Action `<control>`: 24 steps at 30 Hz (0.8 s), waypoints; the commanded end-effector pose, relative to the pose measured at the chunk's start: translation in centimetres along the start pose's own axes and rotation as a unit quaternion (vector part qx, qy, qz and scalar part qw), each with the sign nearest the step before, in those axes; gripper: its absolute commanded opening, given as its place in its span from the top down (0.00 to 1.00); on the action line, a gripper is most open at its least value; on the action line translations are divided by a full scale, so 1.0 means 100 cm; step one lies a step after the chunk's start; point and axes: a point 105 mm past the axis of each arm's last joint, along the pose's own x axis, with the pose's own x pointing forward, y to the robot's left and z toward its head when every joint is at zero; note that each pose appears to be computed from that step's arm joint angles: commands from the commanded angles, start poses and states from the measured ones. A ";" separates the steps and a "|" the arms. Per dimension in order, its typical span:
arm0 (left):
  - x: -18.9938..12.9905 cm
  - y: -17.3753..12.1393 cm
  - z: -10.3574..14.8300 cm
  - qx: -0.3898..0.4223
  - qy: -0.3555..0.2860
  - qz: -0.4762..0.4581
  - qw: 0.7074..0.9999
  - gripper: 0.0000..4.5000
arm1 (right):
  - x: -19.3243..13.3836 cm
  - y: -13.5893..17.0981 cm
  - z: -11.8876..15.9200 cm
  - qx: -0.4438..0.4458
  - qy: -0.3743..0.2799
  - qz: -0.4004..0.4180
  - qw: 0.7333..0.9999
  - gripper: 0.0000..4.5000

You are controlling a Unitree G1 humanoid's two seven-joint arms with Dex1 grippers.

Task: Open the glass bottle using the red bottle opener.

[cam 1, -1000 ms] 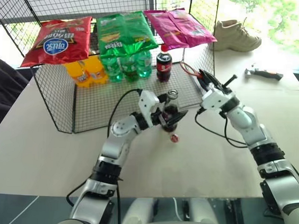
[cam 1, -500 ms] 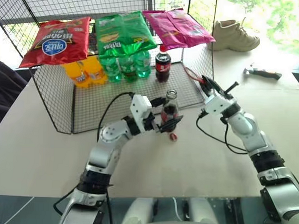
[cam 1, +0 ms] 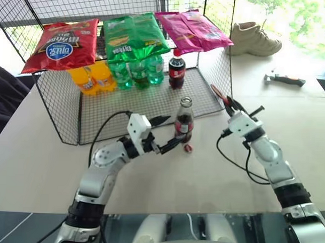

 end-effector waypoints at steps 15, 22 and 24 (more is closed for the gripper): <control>-0.074 0.010 -0.017 0.021 0.050 0.141 0.988 0.00 | -0.057 0.023 -0.019 0.250 0.146 0.102 0.952 0.44; -0.115 0.012 -0.033 0.003 0.104 0.196 0.975 0.00 | -0.083 0.012 -0.036 0.293 0.183 0.109 0.932 0.02; -0.130 0.013 -0.039 0.000 0.132 0.212 0.968 0.00 | -0.094 0.011 -0.036 0.304 0.184 0.132 0.925 0.02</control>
